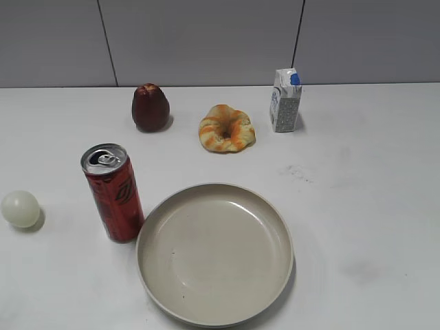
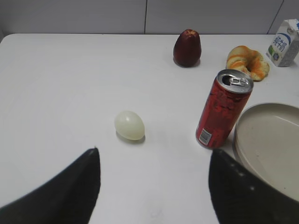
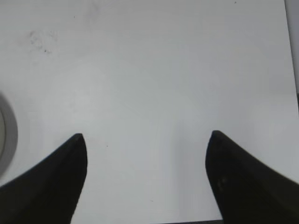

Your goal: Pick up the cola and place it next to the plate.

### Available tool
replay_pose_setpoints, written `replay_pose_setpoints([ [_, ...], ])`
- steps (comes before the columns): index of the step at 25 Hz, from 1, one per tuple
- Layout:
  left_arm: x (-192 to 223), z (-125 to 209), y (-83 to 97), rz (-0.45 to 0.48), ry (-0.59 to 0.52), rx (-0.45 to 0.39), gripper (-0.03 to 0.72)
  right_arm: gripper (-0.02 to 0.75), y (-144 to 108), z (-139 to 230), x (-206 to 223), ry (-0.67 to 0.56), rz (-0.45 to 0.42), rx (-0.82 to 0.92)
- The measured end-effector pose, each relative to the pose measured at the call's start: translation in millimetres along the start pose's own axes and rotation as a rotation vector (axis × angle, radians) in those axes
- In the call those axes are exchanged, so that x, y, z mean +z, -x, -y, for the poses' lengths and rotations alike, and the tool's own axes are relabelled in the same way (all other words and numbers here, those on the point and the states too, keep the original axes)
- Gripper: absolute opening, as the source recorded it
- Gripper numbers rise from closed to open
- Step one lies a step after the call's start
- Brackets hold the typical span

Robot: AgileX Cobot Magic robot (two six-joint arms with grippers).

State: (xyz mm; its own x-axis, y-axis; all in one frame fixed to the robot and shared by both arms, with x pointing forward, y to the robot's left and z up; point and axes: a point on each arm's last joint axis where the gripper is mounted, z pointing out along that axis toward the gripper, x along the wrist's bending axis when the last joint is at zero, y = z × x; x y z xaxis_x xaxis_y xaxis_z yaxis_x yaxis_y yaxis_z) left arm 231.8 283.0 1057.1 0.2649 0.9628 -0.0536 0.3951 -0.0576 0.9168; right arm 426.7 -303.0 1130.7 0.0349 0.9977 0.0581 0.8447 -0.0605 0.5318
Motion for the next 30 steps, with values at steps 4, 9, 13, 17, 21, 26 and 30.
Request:
replay_pose_setpoints([
  [4,0,0,0.0,0.0,0.0,0.0,0.552,0.594,1,51,4,0.045,0.002,0.001],
  [9,0,0,0.0,0.0,0.0,0.0,0.552,0.594,3,107,12,0.09,0.004,-0.009],
  [13,0,0,0.0,0.0,0.0,0.0,0.552,0.594,3,136,11,0.141,0.003,-0.012],
  [17,0,0,0.0,0.0,0.0,0.0,0.552,0.594,3,150,-5,0.246,0.001,-0.021],
  [21,0,0,0.0,0.0,0.0,0.0,0.552,0.594,2,169,-10,0.281,-0.001,-0.026],
  [26,0,0,0.0,0.0,0.0,0.0,0.552,0.581,2,183,-23,0.398,-0.002,-0.034],
  [30,0,0,0.0,0.0,0.0,0.0,0.552,0.568,2,191,-29,0.465,-0.003,-0.038],
])
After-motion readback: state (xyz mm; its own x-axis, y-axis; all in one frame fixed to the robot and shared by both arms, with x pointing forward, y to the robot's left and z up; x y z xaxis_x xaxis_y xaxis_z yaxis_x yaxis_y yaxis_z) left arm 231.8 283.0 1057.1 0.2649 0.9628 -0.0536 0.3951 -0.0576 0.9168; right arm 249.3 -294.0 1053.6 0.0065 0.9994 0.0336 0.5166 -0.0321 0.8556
